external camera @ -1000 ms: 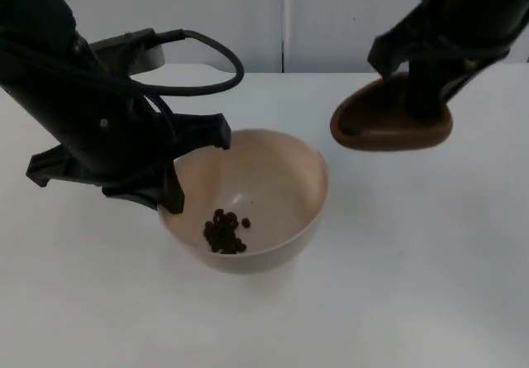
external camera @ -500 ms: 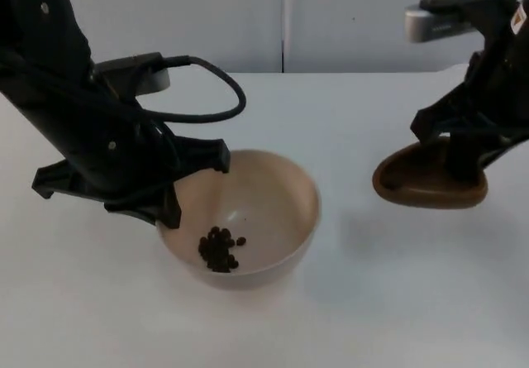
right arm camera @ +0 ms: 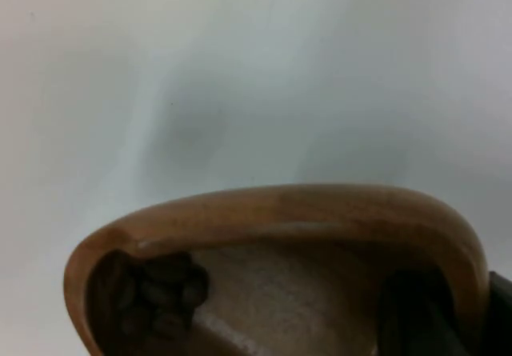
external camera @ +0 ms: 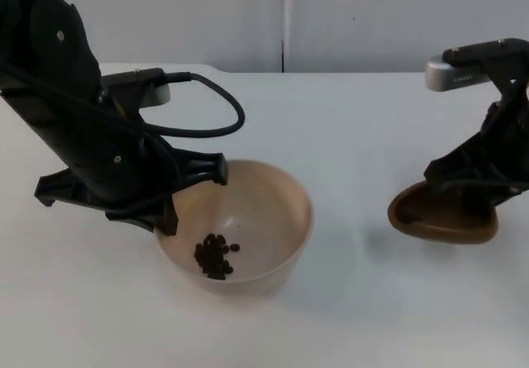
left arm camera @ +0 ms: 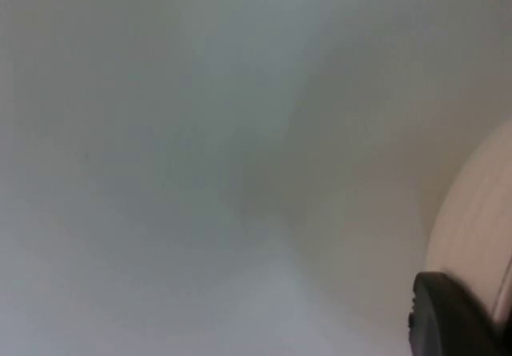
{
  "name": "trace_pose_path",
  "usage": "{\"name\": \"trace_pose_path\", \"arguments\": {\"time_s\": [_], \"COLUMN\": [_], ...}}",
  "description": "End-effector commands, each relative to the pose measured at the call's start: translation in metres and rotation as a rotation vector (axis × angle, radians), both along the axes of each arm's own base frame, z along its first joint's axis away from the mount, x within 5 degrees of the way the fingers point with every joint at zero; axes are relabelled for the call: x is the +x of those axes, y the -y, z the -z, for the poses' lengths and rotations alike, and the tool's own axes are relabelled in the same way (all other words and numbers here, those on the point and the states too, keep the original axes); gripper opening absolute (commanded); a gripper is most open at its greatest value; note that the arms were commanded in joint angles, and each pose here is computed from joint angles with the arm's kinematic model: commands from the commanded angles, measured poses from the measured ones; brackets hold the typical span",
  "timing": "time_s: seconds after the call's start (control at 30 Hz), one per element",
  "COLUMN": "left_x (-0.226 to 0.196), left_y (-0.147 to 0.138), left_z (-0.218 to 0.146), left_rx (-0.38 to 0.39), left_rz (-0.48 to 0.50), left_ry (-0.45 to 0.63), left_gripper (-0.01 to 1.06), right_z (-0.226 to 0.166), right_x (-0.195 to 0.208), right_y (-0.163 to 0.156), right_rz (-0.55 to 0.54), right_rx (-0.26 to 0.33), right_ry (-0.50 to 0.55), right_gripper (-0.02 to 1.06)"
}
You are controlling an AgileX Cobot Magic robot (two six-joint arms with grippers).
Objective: Pick up the bowl with the left hand and pour the coffee beans from the cup into the bowl with the right hand.
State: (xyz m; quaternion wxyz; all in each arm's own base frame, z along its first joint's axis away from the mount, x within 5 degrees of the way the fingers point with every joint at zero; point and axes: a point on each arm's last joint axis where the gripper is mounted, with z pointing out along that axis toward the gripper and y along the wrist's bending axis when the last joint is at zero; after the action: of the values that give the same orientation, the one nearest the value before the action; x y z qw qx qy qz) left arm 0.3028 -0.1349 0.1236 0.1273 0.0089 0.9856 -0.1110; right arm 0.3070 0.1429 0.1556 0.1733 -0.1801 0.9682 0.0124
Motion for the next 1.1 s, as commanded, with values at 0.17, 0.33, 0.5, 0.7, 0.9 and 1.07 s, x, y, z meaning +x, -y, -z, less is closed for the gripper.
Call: {"name": "trace_pose_path", "arguments": {"time_s": [0.17,0.33,0.5,0.7,0.9,1.07], "left_x": [0.000,0.000,0.001,0.000,0.001,0.001], "left_y": [0.000,0.000,0.000,-0.001,-0.001,-0.001], "left_z": [-0.001,-0.001,-0.001,-0.001,-0.001,-0.001], "left_rx": [0.025,0.027,0.026,0.043,0.043,0.046], "left_rz": [0.032,0.034,0.033,0.053,0.054,0.058], "left_ry": [0.015,0.015,0.019,0.016,0.026,0.026], "left_gripper": [0.00,0.00,0.00,0.00,0.00,0.00], "right_z": [0.000,0.016,0.027,0.048,0.064,0.070], "right_x": [0.004,0.006,0.009,0.010,0.010,0.009], "right_y": [0.002,0.002,-0.001,-0.002,-0.002,-0.001], "right_rz": [0.029,0.047,0.056,0.071,0.089,0.092], "right_rx": [0.005,-0.012,0.004,-0.006,-0.014,-0.023], "right_ry": [0.043,0.013,0.011,-0.028,-0.062,-0.081], "right_gripper": [0.00,0.00,0.00,0.00,0.00,0.00]}}
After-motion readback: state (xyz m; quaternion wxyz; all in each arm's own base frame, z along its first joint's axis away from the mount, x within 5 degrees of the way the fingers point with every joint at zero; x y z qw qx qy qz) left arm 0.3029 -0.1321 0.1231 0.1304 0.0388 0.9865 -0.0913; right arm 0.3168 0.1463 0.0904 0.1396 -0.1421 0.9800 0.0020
